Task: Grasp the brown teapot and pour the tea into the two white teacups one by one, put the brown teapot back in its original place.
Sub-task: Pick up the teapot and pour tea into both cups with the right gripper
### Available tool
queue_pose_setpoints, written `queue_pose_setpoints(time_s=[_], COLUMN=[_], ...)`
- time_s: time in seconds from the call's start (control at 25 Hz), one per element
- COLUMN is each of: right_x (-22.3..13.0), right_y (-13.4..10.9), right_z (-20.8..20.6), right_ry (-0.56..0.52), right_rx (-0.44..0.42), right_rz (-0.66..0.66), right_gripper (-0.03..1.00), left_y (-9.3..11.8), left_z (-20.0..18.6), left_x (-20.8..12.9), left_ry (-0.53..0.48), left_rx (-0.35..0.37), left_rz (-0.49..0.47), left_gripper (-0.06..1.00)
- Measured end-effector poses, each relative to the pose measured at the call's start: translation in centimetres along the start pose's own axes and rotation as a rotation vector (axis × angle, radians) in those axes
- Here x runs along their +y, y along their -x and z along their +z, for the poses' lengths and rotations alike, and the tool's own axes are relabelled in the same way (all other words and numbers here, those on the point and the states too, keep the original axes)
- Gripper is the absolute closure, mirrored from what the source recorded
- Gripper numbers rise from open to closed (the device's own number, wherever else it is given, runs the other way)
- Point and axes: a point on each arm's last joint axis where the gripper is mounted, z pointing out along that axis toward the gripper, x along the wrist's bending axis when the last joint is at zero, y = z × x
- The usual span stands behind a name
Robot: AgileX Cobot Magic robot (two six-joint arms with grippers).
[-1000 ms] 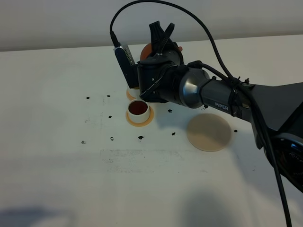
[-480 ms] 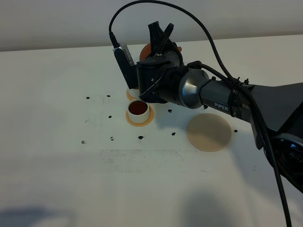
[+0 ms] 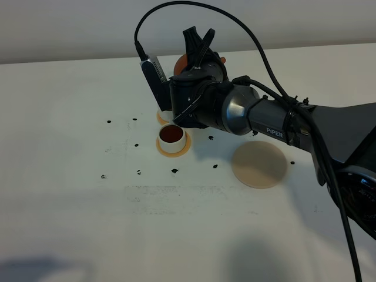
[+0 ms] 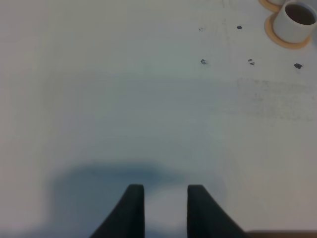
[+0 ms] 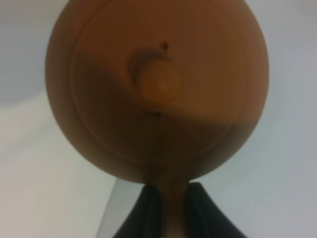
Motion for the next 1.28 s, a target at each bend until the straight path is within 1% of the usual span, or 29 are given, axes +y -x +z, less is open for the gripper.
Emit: queue_pose_setpoints(time_s=[0.64,0.84,1.28], right_x=[-0.07,-0.17,-0.31], right_y=[0.11,0.25,0.27], right_z=[0.00,0.00,0.00], right_ry=[-0.008,-0.018,-0.035], right_rx=[-0.012,-0.027,-0.029], right_rz=[-0.023,-0.037,-0.084], right_gripper=[0.87,0.87,0.87], left_y=[0.00,0.00,0.00], left_z=[0.00,0.00,0.00], left_x=[0.00,0.00,0.00], left_ry=[0.000,0.000,0.000], left_rx=[0.000,0.000,0.000], left_rz=[0.000,0.000,0.000], left_gripper=[0.74,0.74,0.74])
